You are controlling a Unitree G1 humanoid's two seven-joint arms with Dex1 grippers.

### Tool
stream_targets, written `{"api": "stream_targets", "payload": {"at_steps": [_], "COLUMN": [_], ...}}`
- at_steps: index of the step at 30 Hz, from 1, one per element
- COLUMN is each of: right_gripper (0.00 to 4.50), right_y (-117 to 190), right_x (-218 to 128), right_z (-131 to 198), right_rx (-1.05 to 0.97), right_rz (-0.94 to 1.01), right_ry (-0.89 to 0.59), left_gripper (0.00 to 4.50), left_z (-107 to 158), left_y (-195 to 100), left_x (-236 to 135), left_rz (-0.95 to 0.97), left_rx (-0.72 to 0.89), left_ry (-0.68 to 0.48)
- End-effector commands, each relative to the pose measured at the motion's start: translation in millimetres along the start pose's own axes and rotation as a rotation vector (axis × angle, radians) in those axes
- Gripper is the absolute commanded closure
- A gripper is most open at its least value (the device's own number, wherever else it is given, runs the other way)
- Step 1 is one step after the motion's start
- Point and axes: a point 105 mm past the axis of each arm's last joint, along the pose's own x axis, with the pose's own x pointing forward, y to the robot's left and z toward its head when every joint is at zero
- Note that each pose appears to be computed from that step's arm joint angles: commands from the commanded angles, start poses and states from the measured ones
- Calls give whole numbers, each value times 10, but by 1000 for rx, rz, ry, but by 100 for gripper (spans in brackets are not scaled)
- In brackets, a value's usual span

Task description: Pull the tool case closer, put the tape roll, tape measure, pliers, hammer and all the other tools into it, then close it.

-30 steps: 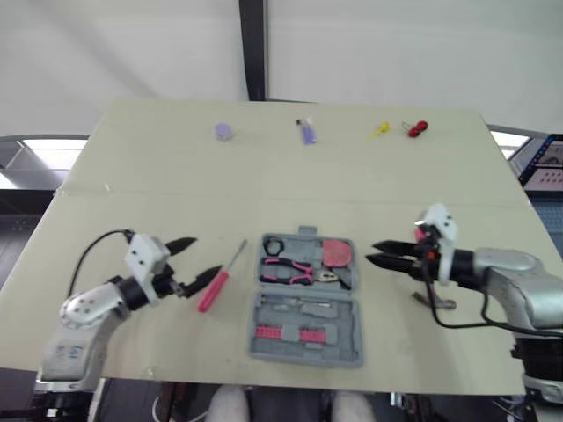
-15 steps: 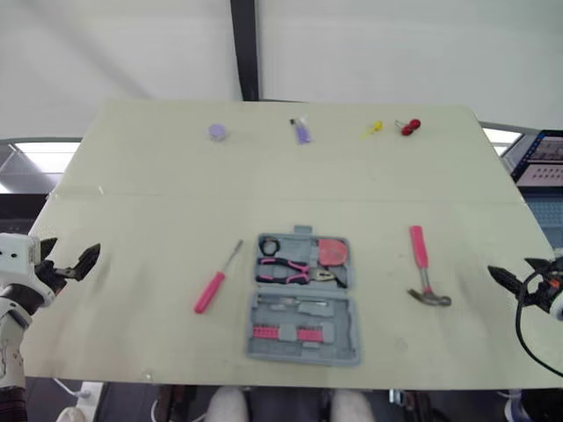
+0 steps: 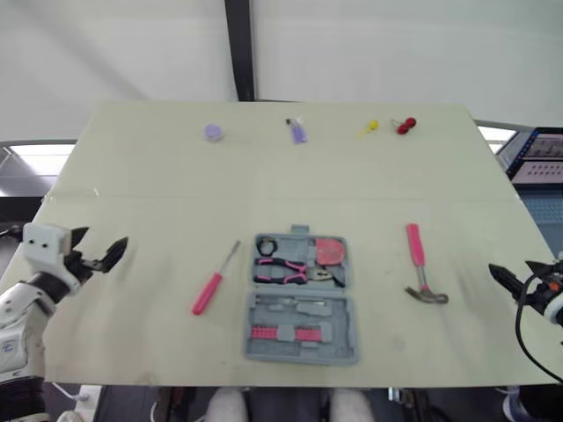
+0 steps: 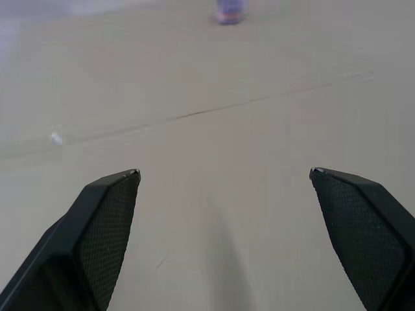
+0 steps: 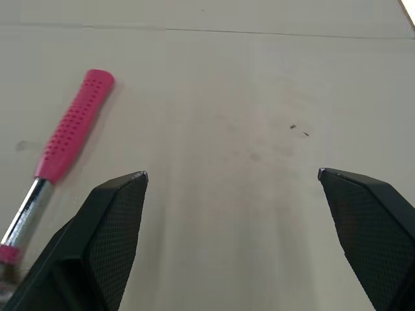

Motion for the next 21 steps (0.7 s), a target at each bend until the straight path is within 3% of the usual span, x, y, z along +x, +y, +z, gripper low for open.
{"api": "stream_targets", "payload": {"at_steps": [1,3,5,10,18,21], "right_gripper": [6,6,59,290,290,290], "right_y": [124,251,345,680,856,901], "right_x": [-24,-16,-12,51,136,158], "right_z": [182,173,161,80,-88,-153], "right_rx": [-5,-15,-14,-18,-3,10], "right_rz": [9,24,30,91,52,33], "right_ry": [-21,15,42,114,187,223], "left_gripper": [0,0,0,0,0,0], "left_z": [293,447,535,537,580,586], "left_y": [-427,-770,-1036,-1757,-2460,-2599], "left_x": [210,365,449,569,652,676], "left_rz": [-231,-406,-541,-865,-1096,-1122], "left_rx": [46,55,58,157,234,248], "left_ry": [-92,-132,-143,-133,-261,-300]}}
